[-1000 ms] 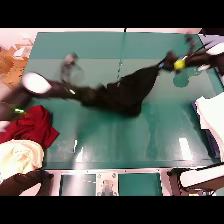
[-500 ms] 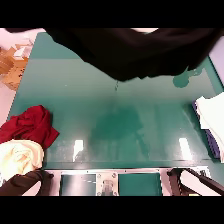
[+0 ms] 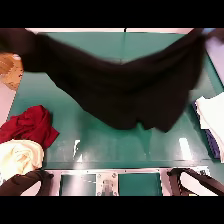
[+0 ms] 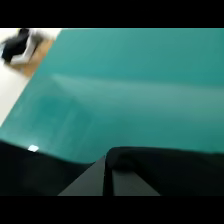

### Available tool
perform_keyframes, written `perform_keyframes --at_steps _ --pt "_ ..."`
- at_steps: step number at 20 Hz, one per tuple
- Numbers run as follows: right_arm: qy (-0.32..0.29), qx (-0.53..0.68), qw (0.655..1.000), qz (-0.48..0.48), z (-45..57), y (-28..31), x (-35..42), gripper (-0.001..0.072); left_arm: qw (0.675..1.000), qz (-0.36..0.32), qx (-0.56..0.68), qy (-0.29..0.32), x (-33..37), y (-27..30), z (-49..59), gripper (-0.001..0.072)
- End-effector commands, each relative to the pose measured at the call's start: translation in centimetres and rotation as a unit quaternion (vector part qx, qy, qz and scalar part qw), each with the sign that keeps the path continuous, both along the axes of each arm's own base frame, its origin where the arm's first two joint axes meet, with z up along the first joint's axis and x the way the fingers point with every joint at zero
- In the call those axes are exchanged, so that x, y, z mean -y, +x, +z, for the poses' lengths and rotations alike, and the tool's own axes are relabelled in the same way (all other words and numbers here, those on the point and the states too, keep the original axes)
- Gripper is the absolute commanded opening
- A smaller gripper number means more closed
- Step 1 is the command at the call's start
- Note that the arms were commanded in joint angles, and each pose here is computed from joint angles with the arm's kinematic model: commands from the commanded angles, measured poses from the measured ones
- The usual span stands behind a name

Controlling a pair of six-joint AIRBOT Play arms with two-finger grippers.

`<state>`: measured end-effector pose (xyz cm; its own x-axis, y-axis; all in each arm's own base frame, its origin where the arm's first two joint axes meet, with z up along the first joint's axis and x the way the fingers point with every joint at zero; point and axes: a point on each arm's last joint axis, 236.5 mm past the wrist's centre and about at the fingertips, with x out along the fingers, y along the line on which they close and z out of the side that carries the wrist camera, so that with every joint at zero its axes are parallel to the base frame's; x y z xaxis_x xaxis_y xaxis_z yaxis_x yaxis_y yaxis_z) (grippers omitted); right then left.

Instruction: Fold the shirts.

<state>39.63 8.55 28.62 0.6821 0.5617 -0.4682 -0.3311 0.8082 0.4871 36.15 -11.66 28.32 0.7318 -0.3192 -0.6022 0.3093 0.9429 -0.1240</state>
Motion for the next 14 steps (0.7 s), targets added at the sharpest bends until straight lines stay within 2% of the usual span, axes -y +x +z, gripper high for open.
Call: perform_keyframes --at_steps 1,4,7,8,9,10,12,14 --pt "0.018 -0.123 0.992 0.006 -15.3 2.3 -4.0 0.0016 0.992 -0.016 -0.12 0.016 1.4 2.5 -12.8 0.0021" --pt "0.019 -0.21 0.976 -0.053 -28.8 4.4 -5.0 0.0015 0.98 -0.005 -0.197 0.013 2.0 3.8 -22.6 0.0021" --pt "0.033 -0.267 0.961 -0.062 -33.4 5.0 -4.8 0.0016 0.969 -0.011 -0.246 0.027 2.2 4.1 -27.5 0.002" --pt "0.037 -0.272 0.96 -0.06 -33.0 5.0 -4.1 0.0057 0.967 -0.011 -0.253 0.029 2.2 4.2 -28.2 0.0021" --pt "0.046 -0.276 0.958 -0.055 -31.7 5.1 -2.9 0.021 0.966 -0.011 -0.256 0.032 2.1 4.2 -28.6 0.002" --pt "0.056 -0.281 0.957 -0.051 -30.1 4.9 -1.5 0.0261 0.966 -0.01 -0.255 0.036 1.9 4.2 -28.7 0.0021" --pt "0.079 -0.286 0.953 -0.06 -26.7 3.7 2.4 0.0252 0.966 -0.017 -0.253 0.04 1.9 4.2 -28.6 0.0021" --pt "0.068 -0.312 0.943 -0.099 -25.8 0.7 6.9 0.0252 0.965 -0.019 -0.257 0.042 1.9 4.0 -28.7 0.0021"
